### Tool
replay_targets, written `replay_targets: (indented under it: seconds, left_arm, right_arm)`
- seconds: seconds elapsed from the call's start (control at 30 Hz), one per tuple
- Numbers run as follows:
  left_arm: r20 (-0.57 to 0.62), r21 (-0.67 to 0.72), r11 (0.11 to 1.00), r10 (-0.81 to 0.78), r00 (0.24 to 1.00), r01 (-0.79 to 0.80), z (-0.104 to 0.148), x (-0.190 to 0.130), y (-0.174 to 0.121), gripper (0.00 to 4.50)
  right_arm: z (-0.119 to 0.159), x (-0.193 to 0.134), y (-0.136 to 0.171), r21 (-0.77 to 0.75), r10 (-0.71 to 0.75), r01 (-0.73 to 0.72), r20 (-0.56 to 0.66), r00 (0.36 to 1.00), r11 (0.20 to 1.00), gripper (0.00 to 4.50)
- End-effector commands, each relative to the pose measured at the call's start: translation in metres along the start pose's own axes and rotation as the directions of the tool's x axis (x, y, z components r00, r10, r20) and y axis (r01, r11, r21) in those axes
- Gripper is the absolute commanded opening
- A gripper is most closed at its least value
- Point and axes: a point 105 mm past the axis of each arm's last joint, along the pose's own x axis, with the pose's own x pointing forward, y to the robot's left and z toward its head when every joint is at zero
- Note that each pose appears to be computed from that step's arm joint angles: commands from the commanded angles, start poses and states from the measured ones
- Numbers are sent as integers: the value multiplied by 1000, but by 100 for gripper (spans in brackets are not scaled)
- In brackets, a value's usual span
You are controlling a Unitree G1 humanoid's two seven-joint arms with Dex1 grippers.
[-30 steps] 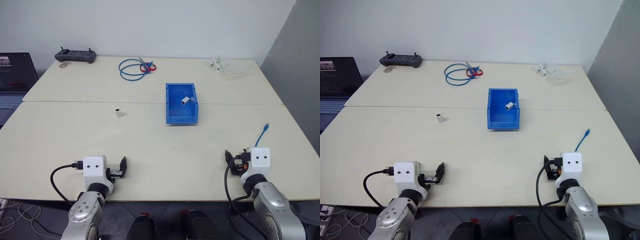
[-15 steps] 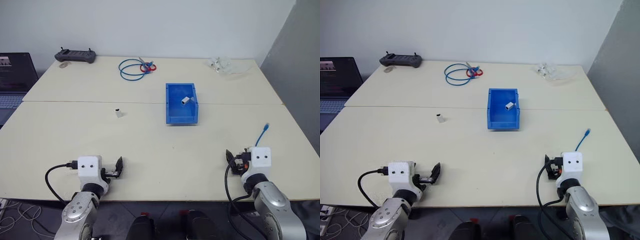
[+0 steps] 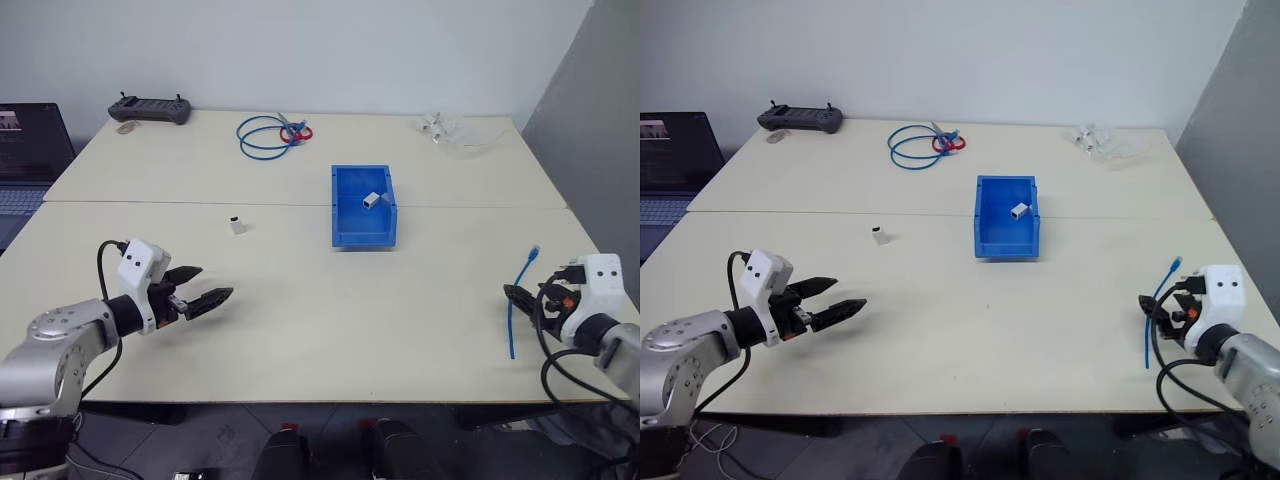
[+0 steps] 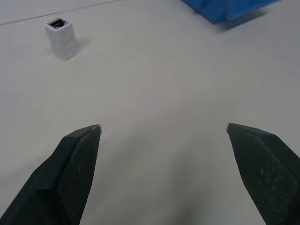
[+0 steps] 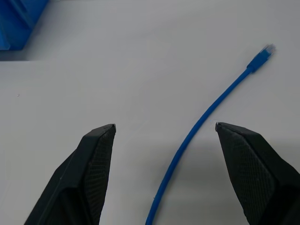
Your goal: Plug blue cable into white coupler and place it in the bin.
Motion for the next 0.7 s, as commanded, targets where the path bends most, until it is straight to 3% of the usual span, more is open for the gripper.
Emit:
replay_targets:
  seconds: [0.03, 0.27, 0.47, 0.7]
  left_arm:
    - [-8, 57, 997, -59, 998, 59, 28, -10, 16, 450]
    - [-10, 133, 989, -67, 998, 67, 47, -8, 34, 450]
    - [20, 174, 980, -99, 995, 94, 45, 12, 27, 450]
    - [154, 394, 887, -321, 935, 239, 113, 74, -35, 450]
  right_arm:
    - [28, -11, -17, 48, 53, -53, 14, 999, 997, 362]
    - [32, -8, -25, 38, 76, -74, -58, 995, 997, 362]
    - [27, -1, -29, 13, 24, -23, -58, 998, 1000, 362]
    - [48, 26, -26, -36, -79, 79, -2, 997, 996, 362]
